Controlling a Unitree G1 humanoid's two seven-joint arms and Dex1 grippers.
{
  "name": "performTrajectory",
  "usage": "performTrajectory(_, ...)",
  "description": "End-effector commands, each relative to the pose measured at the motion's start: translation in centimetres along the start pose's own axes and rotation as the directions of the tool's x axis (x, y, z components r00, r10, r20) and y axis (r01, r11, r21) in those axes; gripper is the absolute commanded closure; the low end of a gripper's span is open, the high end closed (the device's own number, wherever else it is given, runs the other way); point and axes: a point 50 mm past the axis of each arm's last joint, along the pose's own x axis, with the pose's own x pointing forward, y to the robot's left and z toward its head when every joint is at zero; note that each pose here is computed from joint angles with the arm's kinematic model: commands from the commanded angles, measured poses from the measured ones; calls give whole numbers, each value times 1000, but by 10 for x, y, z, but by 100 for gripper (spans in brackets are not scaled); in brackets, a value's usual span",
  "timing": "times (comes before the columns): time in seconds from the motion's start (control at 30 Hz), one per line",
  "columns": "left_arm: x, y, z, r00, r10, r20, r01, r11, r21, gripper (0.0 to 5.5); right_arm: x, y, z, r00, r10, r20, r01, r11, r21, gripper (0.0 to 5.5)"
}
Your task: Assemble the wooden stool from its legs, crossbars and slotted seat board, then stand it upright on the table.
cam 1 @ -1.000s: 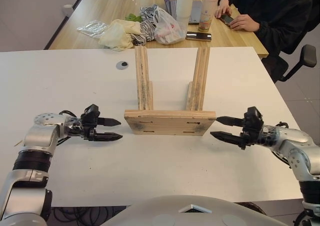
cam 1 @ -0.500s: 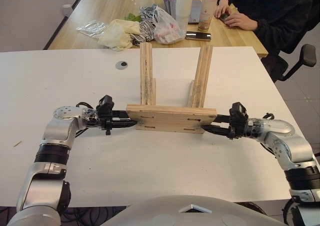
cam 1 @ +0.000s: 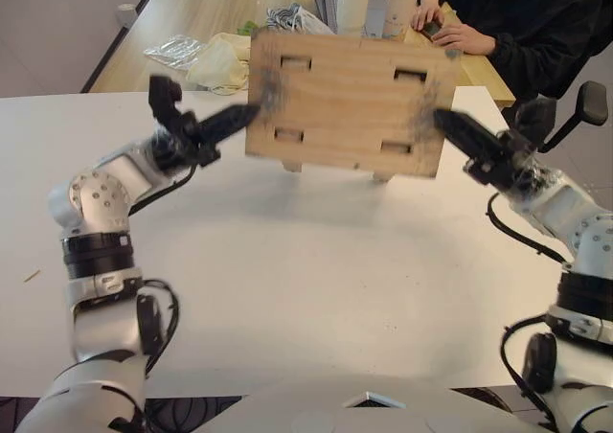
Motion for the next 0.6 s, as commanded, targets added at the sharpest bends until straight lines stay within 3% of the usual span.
performTrajectory(0.03, 69, -5, -1, 985, 171, -11, -170, 972, -164, 407, 52, -14, 3, 983, -158, 90, 140, 973, 181, 409)
performTrajectory(0.2, 98, 29, -11, 903, 427, -42, -416, 850, -324, 407, 91, -47, 20, 901, -390, 187, 320, 892, 319, 409)
performTrajectory(0.23, 101, 35, -13, 879, 477, -29, -459, 826, -329, 370, 97, -50, 26, 887, -413, 208, 337, 884, 324, 409)
performTrajectory(0.33, 103, 46, -8, 829, 557, 59, -493, 776, -394, 317, 107, -53, 41, 844, -459, 277, 355, 866, 353, 336)
performTrajectory(0.5, 93, 52, 17, 753, 617, 228, -453, 737, -501, 228, 93, -56, 69, 779, -471, 414, 321, 867, 382, 242)
performTrajectory(0.6, 74, 63, 24, 696, 658, 288, -462, 717, -522, 183, 73, -64, 76, 767, -444, 463, 327, 892, 312, 195)
